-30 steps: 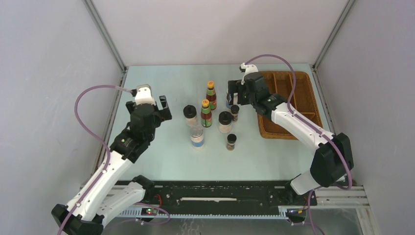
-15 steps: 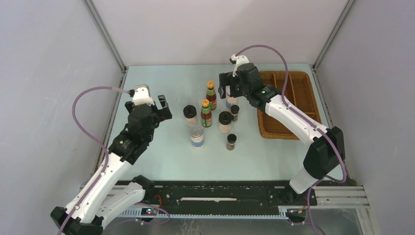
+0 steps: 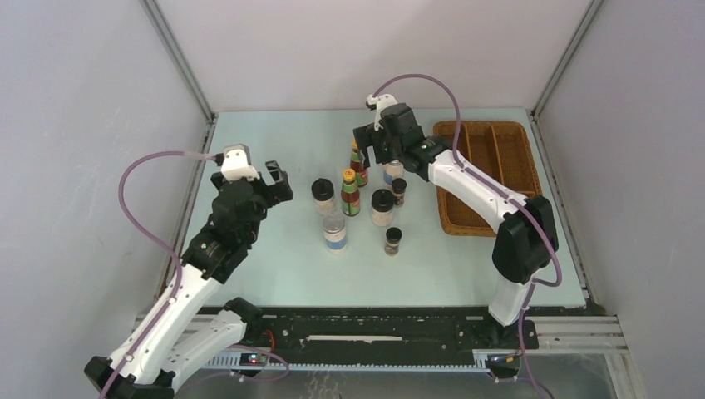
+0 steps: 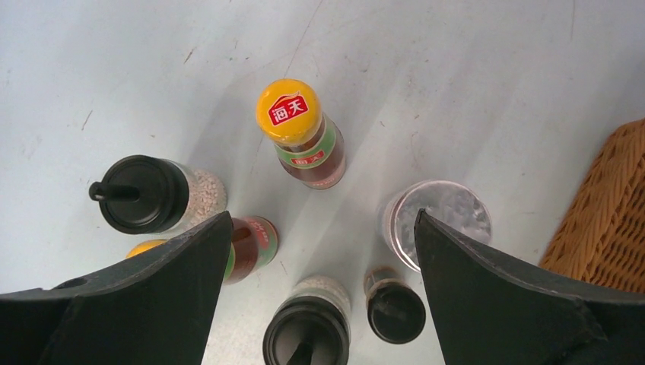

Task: Organize the condiment bottles
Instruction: Pick up the bottle from the center of the board.

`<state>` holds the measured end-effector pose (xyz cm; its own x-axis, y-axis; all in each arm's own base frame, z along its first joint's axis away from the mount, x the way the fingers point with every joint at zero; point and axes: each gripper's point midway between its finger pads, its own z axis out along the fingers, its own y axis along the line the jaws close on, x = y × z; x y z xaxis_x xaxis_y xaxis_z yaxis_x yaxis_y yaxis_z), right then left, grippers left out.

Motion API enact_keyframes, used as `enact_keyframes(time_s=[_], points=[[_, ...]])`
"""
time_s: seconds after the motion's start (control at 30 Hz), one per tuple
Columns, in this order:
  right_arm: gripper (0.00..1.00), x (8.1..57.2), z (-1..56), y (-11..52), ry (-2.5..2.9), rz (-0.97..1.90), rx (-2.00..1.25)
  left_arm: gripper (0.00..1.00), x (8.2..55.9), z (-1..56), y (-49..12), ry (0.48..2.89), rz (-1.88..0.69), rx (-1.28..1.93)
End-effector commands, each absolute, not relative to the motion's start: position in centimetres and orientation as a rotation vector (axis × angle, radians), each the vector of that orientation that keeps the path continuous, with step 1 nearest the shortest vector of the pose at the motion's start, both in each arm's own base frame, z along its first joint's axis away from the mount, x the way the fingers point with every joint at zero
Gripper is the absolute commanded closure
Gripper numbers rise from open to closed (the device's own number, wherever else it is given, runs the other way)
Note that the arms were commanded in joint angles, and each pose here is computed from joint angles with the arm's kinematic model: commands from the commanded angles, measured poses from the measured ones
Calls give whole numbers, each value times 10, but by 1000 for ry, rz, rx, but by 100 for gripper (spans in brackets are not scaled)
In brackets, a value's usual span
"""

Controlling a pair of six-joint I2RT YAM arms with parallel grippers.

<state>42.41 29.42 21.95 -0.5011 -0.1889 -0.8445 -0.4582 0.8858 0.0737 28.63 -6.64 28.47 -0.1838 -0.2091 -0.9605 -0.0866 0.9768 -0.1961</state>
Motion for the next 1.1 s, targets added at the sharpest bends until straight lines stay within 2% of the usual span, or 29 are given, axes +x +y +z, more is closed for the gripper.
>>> enact_keyframes(time_s=[0.0,0.63,1.07], points=[[2,434,237,308,2034,364,-520,0,287,283,-72,1735,-159,-232],[5,459,223,332,2026,355,-564,0,289,279,-75,1732,-167,-230],[12,469,210,340,2042,355,-572,0,291,277,-73,1728,-150,-232]])
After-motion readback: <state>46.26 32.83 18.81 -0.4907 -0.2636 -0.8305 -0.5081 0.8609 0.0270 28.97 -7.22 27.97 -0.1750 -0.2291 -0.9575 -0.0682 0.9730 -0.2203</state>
